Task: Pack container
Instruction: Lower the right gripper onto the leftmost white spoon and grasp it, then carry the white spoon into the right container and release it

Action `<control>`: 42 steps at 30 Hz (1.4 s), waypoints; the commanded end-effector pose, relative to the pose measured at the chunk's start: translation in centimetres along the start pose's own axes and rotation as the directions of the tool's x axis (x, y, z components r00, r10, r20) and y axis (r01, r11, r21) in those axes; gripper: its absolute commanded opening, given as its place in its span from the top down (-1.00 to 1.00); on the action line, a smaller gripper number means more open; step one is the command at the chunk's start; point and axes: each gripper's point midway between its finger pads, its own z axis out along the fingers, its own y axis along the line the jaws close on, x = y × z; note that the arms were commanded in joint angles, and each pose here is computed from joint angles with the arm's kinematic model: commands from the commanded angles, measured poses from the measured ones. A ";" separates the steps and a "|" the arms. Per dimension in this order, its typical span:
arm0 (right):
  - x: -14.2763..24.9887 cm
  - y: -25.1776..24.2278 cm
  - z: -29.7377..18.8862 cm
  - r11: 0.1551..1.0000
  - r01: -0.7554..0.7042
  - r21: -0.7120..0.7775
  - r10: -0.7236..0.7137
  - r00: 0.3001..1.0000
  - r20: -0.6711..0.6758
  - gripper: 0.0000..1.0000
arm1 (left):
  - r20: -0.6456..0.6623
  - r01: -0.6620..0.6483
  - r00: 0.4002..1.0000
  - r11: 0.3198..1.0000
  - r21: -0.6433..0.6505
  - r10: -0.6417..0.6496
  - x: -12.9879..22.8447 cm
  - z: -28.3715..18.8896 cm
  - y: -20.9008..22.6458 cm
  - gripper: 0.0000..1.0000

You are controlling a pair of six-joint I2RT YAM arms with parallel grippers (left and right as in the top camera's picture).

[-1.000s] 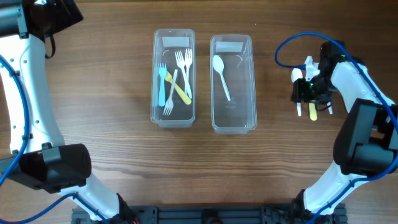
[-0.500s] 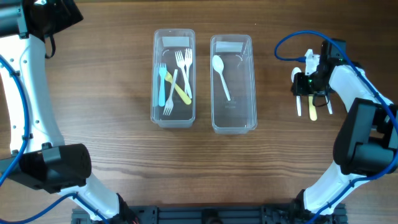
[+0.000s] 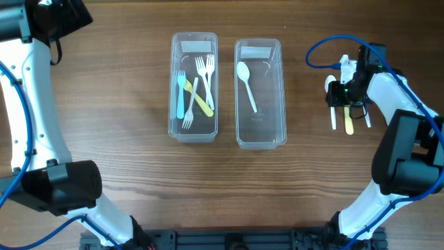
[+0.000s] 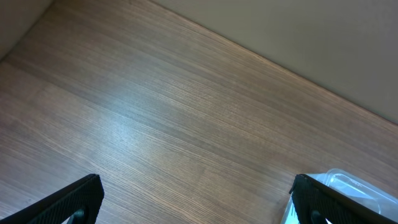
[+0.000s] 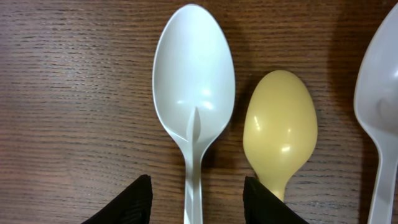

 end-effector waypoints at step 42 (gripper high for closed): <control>-11.0 22.7 -13.0 0.944 0.319 -0.084 -0.280 0.909 0.308 0.92 | 0.009 0.006 1.000 1.000 -0.010 -0.006 -0.2 -0.2 0.3 -1.00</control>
